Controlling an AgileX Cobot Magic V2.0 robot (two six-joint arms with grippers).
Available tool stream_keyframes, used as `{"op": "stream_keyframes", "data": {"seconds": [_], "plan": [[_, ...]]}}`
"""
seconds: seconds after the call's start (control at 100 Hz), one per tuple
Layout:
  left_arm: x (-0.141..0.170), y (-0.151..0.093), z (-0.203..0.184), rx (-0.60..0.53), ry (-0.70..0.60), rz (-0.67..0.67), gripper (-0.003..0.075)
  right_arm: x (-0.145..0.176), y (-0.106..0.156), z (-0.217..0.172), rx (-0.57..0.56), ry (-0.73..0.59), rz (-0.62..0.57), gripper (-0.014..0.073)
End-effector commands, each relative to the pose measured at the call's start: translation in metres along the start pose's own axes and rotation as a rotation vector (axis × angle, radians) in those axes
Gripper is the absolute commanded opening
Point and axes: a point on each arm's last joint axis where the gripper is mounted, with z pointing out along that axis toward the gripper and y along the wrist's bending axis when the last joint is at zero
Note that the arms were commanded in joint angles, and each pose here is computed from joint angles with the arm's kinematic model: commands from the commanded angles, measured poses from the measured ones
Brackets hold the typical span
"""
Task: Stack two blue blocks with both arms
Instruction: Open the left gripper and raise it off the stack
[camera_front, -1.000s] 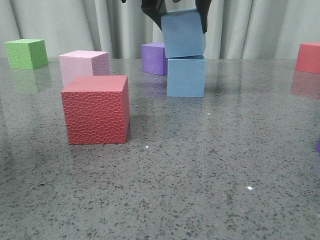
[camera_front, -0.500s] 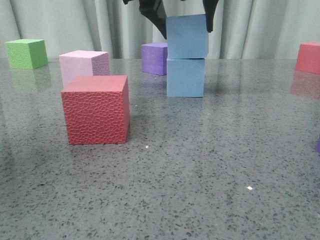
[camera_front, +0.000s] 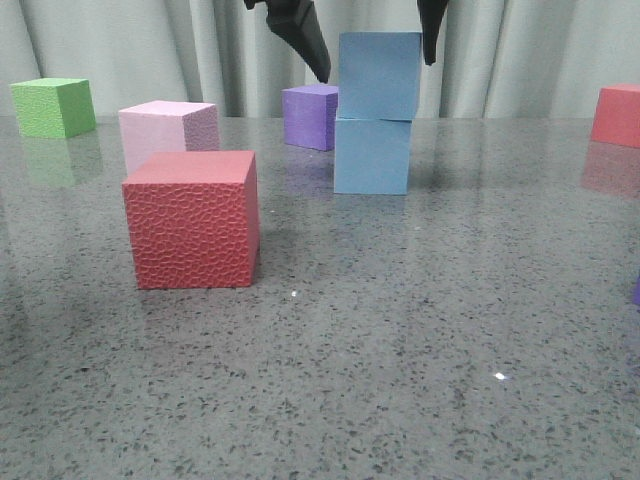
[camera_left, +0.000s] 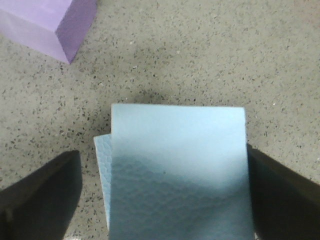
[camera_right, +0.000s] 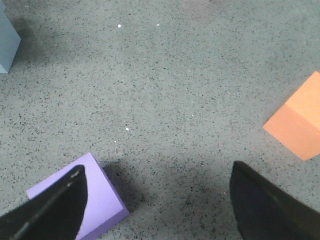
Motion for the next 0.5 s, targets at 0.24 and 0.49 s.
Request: {"op": "stream_keyframes", "data": {"seconds": [0.24, 0.49], "plan": [[-0.016, -0.008, -0.048, 0.094, -0.116, -0.023, 0.0614, -0.011, 0.0, -0.007, -0.012, -0.093, -0.011, 0.058], [-0.025, -0.009, -0.074, 0.118, -0.141, -0.011, 0.0611, -0.011, 0.0, -0.007, -0.013, -0.092, -0.01, 0.058]]}}
